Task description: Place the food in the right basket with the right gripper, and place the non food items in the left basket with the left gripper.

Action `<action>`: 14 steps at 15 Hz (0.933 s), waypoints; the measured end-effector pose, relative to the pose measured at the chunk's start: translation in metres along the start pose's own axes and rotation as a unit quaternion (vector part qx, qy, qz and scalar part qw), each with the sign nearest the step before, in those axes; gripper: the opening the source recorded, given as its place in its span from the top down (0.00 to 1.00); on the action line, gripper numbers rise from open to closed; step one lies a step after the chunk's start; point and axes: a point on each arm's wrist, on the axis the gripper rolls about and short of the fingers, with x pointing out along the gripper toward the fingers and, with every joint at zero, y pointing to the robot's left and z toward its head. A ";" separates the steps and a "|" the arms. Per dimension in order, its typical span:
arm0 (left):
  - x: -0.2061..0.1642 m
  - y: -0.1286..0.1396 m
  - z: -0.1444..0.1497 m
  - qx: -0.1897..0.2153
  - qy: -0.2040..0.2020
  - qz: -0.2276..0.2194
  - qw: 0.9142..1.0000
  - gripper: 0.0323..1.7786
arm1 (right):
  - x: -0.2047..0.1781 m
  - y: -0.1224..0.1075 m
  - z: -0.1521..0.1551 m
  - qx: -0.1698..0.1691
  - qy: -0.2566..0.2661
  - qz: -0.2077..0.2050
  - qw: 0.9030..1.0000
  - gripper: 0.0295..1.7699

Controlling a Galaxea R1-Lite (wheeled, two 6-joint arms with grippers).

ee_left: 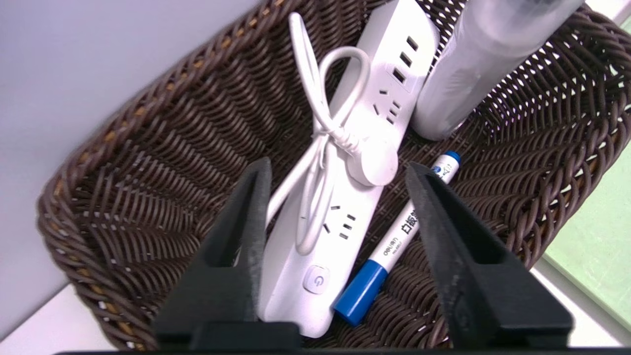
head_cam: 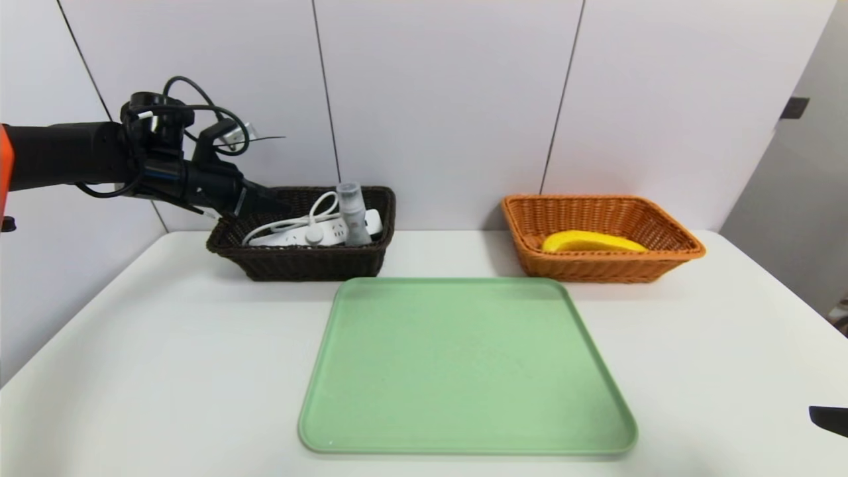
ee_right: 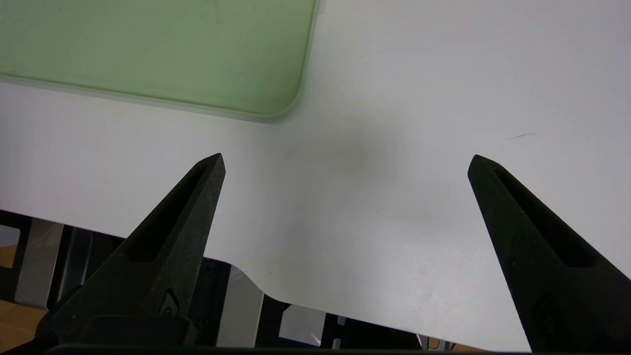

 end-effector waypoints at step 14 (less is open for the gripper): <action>-0.144 -0.100 0.043 -0.220 0.019 0.181 0.958 0.11 | -0.007 -0.002 -0.001 0.003 -0.069 -0.025 0.997 0.04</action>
